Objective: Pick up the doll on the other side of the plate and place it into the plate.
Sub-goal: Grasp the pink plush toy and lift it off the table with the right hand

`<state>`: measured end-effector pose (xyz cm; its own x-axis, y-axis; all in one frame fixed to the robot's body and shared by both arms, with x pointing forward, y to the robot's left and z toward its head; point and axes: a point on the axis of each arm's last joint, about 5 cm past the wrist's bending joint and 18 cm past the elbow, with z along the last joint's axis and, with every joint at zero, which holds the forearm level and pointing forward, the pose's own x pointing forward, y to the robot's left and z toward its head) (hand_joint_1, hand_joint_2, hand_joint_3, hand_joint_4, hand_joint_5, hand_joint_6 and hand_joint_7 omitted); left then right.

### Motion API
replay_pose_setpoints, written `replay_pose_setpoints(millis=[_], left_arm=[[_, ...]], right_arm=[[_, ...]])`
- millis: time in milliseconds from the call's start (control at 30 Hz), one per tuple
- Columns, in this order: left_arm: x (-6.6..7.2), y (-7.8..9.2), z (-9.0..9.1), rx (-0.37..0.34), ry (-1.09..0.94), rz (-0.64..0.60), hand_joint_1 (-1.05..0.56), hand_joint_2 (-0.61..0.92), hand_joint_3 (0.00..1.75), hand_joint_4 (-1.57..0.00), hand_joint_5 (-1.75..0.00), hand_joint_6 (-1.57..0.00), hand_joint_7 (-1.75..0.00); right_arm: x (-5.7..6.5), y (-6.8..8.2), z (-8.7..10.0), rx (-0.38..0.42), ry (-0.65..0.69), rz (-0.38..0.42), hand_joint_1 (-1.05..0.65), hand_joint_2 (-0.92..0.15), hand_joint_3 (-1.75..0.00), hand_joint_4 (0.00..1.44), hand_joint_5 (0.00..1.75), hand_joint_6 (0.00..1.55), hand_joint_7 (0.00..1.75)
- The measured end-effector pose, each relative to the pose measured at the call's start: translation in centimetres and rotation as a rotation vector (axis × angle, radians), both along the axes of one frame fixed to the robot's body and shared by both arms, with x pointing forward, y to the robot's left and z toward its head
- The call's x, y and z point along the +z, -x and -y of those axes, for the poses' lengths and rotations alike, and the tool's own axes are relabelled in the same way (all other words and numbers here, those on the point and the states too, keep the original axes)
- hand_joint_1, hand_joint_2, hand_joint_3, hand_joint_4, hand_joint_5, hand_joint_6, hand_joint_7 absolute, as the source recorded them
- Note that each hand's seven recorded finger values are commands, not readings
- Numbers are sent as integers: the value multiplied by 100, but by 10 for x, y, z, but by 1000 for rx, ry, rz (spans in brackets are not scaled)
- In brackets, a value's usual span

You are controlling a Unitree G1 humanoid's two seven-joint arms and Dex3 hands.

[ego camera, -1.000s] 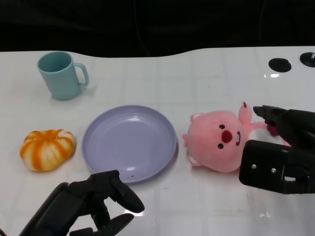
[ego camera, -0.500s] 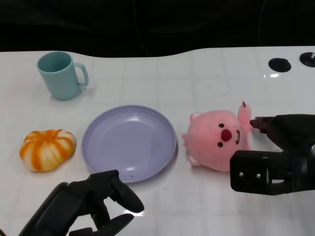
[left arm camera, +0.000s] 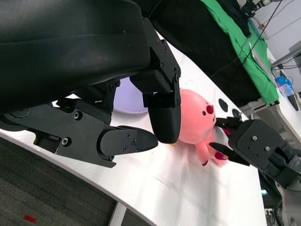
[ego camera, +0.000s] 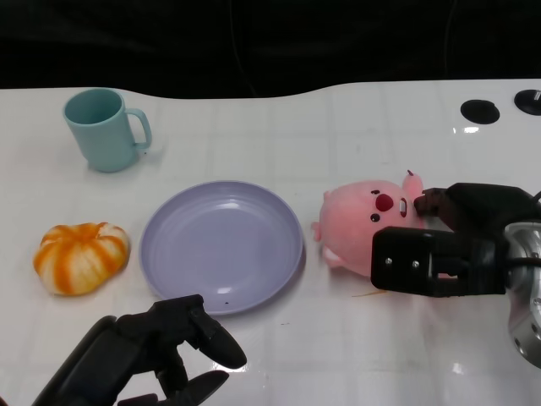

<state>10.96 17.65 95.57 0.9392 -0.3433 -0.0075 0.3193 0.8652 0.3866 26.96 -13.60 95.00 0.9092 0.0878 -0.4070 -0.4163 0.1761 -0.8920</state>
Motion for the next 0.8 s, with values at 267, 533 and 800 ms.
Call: replay_pose_setpoints(millis=[267, 533, 800], left_arm=[[2, 5, 0, -1, 0, -1, -25, 92, 41, -65, -163, -65, -108], [5, 12, 0, 5, -1, -2, -25, 91, 41, -66, -165, -64, -109], [7, 21, -2, 17, -4, -12, -26, 92, 42, -64, -163, -62, -108]], right_arm=[[-13, -17, -16, -10, 55, -36, -79, -92, -21, 18, 45, 43, 2], [-20, -34, -22, 9, 106, -35, -81, -92, -19, 17, 44, 42, 1], [-32, -38, -22, 56, 141, 32, -69, -90, -5, 23, 46, 50, 3]])
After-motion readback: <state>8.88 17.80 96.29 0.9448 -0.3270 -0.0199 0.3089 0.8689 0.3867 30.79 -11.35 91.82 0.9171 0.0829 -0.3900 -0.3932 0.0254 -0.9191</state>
